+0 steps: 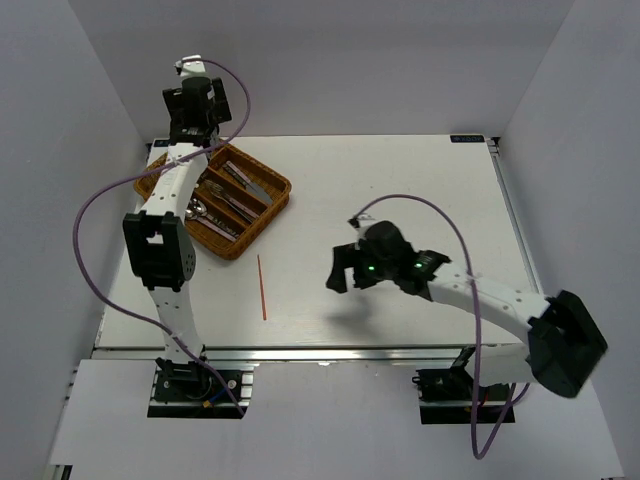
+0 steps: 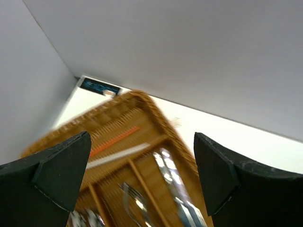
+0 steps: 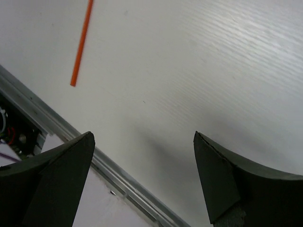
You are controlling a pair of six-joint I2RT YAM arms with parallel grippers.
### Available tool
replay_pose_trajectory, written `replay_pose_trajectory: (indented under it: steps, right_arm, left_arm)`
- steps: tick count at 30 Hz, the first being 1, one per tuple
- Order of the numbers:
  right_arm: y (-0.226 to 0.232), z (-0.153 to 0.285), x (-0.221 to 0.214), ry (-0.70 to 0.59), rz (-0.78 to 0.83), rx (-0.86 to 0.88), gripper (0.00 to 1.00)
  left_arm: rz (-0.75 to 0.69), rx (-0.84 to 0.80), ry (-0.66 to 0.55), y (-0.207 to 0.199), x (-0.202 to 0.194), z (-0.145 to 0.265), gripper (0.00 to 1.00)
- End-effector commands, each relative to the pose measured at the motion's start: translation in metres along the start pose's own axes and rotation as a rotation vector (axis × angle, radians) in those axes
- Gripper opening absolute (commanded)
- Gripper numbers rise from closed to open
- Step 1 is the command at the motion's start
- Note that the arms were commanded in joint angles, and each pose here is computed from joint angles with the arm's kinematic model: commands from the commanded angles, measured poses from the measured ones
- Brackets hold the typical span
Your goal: Sort the eating utensils into containers
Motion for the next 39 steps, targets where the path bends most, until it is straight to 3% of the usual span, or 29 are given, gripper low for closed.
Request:
replay_pose_trajectory:
  steps: [1, 4, 5, 6, 9, 12, 16, 21, 29, 36, 39]
  right_arm:
    - [0.031, -0.015, 0.020, 0.017, 0.056, -0.228, 0.89]
    - [0.042, -0.019, 0.014, 0.013, 0.010, -0.306, 0.89]
    - [0.043, -0.018, 0.014, -0.001, -0.007, -0.294, 0.89]
    - [0.045, -0.012, 0.016, -0.028, -0.018, -0.280, 0.89]
    - [0.037, 0.005, 0.016, -0.069, -0.024, -0.320, 0.89]
    - [0.022, 0.026, 0.020, -0.092, -0.032, -0.379, 0.89]
    - [0.003, 0.046, 0.019, -0.119, -0.030, -0.362, 0.89]
    - [-0.020, 0.061, 0.006, -0.111, -0.057, -0.402, 0.89]
    - [-0.020, 0.065, -0.005, -0.121, -0.066, -0.344, 0.89]
    - [-0.022, 0.068, -0.007, -0.130, -0.034, -0.340, 0.89]
    - [-0.023, 0.066, -0.008, -0.126, -0.027, -0.343, 0.89]
  left_arm:
    - [0.249, 0.005, 0.117, 0.017, 0.051, 0.070, 0.98]
    - [0.279, -0.073, 0.276, 0.016, 0.027, 0.118, 0.98]
    - [0.294, -0.102, 0.249, 0.021, 0.038, 0.151, 0.98]
    - [0.236, -0.108, 0.309, 0.012, 0.000, 0.168, 0.98]
    - [0.198, -0.161, 0.337, 0.017, -0.037, 0.231, 0.98]
    - [0.275, -0.198, 0.340, 0.030, -0.058, 0.278, 0.94]
    - [0.268, -0.264, 0.513, 0.043, -0.139, 0.310, 0.88]
    - [0.196, -0.357, 0.697, 0.028, -0.203, 0.348, 0.79]
    - [0.099, -0.261, 0.750, 0.033, -0.244, 0.355, 0.65]
    - [0.016, -0.180, 0.767, 0.034, -0.269, 0.344, 0.62]
    - [-0.001, -0.162, 0.783, 0.032, -0.281, 0.340, 0.56]
Point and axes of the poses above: each gripper's point midway between its finger pads, its own z axis back along the fingers, its own y axis along the line the jaws close on, x = y × z, the point moved 9 cm from there along z, back along the fingers, and after that the axes turned 8 degrees about z, right-handed, at the moved point
